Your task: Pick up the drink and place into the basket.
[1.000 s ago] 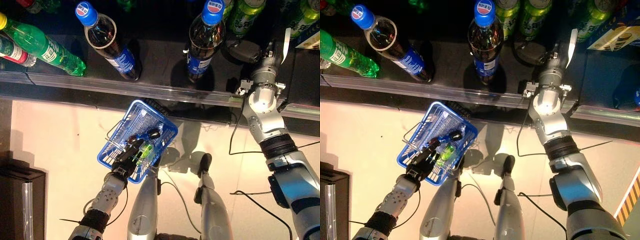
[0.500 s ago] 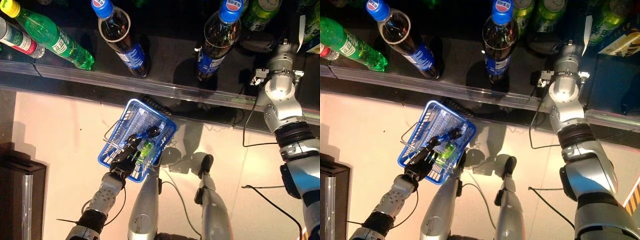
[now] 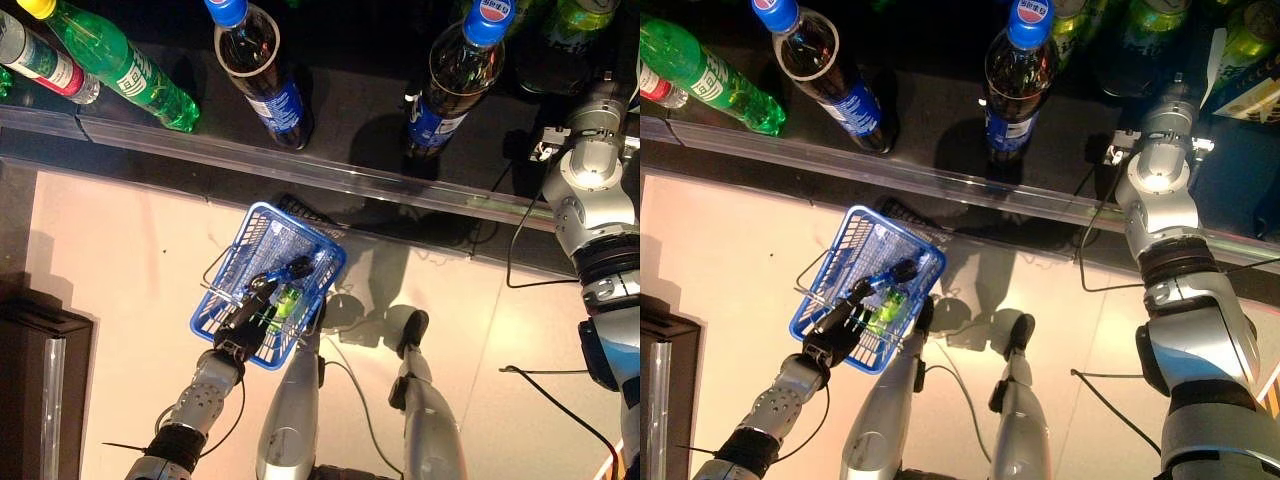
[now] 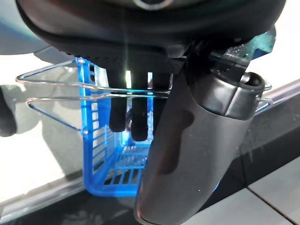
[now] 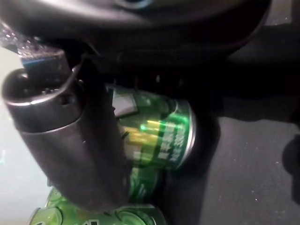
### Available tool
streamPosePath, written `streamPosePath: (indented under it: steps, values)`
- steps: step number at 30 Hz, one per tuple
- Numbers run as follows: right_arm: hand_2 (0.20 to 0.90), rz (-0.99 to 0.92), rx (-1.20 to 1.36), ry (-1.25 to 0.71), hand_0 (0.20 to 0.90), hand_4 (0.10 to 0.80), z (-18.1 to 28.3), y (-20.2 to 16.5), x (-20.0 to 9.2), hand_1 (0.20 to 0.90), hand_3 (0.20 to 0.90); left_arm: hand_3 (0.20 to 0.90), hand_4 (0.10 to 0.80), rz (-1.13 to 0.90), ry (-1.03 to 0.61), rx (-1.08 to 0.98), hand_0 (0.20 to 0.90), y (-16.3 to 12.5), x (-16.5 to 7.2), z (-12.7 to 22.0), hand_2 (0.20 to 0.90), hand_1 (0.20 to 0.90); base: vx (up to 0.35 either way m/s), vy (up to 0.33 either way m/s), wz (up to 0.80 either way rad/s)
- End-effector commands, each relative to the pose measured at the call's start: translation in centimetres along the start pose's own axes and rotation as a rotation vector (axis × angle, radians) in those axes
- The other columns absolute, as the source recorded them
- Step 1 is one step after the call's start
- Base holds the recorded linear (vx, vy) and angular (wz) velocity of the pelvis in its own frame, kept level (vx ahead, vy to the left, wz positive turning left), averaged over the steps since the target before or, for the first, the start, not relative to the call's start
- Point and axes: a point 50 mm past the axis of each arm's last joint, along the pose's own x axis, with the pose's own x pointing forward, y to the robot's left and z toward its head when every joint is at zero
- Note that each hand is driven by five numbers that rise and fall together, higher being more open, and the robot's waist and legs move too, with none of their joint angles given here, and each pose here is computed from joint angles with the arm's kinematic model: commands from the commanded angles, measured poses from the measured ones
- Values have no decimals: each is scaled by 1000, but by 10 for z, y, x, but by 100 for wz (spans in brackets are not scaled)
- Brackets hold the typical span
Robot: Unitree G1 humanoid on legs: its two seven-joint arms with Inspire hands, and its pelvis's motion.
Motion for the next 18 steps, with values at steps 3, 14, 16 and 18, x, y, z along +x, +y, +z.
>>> streamPosePath:
  steps: [3, 14, 16, 18]
  values:
    - [300, 48, 39, -243, 300, 100, 67, 1, 17, 300, 200, 200, 100, -230, -215, 70, 300, -30, -21, 61, 300, 300, -11, -1, 0]
    - [300, 68, 80, -262, 300, 100, 56, 0, 6, 300, 200, 200, 100, -243, -222, 68, 300, -32, -22, 64, 300, 300, -48, 5, 1]
    - [300, 85, 78, -267, 300, 100, 53, 0, 2, 300, 200, 200, 100, -244, -224, 66, 300, -32, -22, 64, 300, 300, -50, 4, 1]
    - [300, 103, 80, -283, 300, 100, 51, 0, -3, 300, 200, 200, 100, -246, -228, 62, 300, -31, -22, 65, 300, 300, -51, 9, 0]
